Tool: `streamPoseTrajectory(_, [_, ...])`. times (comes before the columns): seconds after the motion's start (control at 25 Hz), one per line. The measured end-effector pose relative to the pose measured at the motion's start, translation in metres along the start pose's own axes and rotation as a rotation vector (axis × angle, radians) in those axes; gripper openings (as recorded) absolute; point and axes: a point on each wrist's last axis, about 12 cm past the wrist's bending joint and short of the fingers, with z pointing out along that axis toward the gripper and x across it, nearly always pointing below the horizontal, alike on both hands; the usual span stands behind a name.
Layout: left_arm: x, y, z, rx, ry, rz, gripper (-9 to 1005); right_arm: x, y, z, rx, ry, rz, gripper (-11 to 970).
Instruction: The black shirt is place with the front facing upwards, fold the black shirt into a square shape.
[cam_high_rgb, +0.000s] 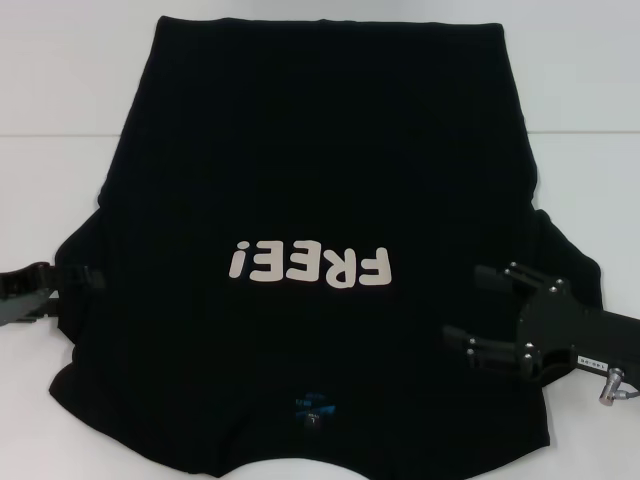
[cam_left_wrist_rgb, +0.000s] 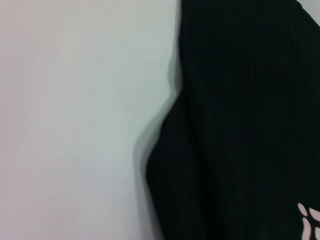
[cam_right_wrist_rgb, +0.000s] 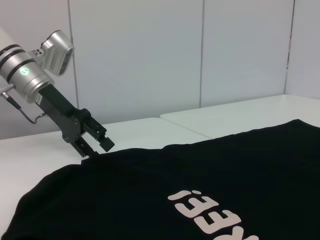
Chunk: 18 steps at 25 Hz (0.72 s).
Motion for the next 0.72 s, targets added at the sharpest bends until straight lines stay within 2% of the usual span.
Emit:
streamPoseTrajectory(0.08, [-0.001,0.001,0.0,-0.01,-0.009,0.002,929,0.0,0.0,0.0,0.001,0.0,-0.001,942])
streamPoseTrajectory(0.16, [-0.002,0.001,0.001,-0.021,-0.01,0.009,779,-0.001,0.0,0.0,0.002,0.0,-0.002,942])
streamPoseTrajectory(0.4, [-0.001,-0.001,0.007,-0.048,0.005,0.036,541,-0.001,0.0,-0.001,0.0,-0.002,0.001,941])
streamPoseTrajectory(0.72, [-0.001,-0.002,0.011,-0.064,0.005,0.053,366,-0.002,0.0,-0.001,-0.005,-0.011,-0.001,941])
